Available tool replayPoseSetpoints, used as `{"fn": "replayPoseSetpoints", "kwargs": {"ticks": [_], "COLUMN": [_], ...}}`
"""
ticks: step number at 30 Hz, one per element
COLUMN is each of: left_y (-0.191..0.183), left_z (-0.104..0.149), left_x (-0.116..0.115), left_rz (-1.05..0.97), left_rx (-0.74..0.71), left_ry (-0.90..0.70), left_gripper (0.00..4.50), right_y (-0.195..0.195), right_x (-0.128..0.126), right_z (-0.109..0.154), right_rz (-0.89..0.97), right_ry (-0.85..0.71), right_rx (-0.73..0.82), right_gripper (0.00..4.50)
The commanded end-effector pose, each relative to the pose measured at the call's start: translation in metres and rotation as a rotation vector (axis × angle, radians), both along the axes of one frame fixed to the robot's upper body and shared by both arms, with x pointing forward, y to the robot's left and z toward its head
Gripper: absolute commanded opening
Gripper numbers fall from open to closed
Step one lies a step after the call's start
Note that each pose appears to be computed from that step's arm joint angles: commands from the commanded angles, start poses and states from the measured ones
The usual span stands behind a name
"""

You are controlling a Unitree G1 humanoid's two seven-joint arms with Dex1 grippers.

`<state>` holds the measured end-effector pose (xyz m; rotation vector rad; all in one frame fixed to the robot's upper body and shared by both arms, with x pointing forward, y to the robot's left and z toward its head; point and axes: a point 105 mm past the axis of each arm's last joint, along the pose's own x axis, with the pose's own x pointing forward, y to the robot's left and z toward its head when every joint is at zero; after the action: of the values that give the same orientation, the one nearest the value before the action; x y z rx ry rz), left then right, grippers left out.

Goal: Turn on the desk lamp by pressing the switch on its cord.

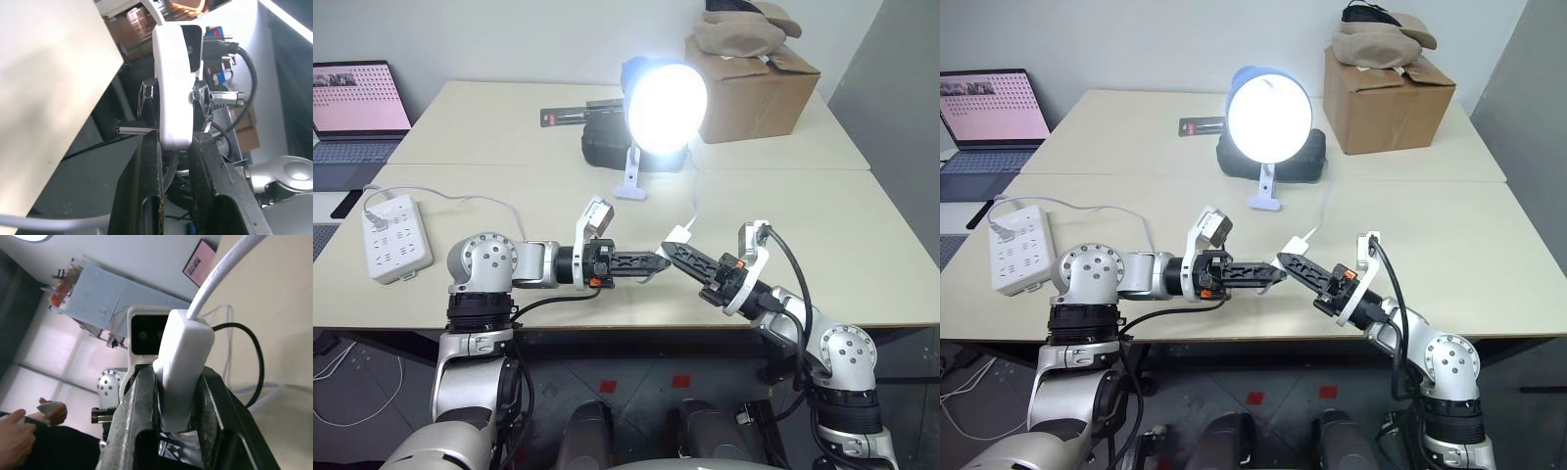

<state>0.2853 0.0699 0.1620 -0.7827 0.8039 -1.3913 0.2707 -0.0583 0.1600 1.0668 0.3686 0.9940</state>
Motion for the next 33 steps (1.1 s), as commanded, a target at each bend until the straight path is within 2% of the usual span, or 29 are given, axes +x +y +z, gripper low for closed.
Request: {"fn": "replayPoseSetpoints", "kwargs": {"ticks": [1,9,11,21,23,26,30,33], "left_y": [0.000,0.000,0.000,-0.001,0.001,0.008,0.020,0.030], "left_z": [0.006,0.006,0.006,0.008,0.012,0.017,0.020,0.015], "left_x": [-0.001,-0.001,-0.001,0.001,0.009,0.024,0.046,0.068], "left_rz": [-0.007,-0.001,-0.001,0.001,0.026,0.072,0.121,0.141], "left_rx": [0.005,0.013,0.013,0.021,0.033,0.069,0.171,0.322], "left_ry": [-0.026,-0.034,-0.035,-0.047,-0.082,-0.149,-0.308,-0.518], "left_gripper": [0.38,0.38,0.38,0.38,0.38,0.38,0.38,0.38], "right_y": [0.000,-0.003,-0.004,-0.015,-0.023,-0.036,-0.057,-0.068], "right_x": [-0.002,0.003,0.001,-0.003,-0.009,-0.017,-0.010,-0.003], "right_z": [0.008,0.006,0.007,0.012,0.011,0.003,-0.002,-0.001], "right_rz": [0.002,-0.056,-0.047,-0.076,-0.089,-0.128,-0.269,-0.334], "right_ry": [-0.042,-0.099,-0.101,-0.085,-0.078,-0.093,-0.185,-0.323], "right_rx": [0.003,-0.089,-0.071,-0.003,-0.018,-0.129,-0.404,-0.671], "right_gripper": [0.61,0.60,1.30,3.40,3.82,4.44,4.44,4.44]}}
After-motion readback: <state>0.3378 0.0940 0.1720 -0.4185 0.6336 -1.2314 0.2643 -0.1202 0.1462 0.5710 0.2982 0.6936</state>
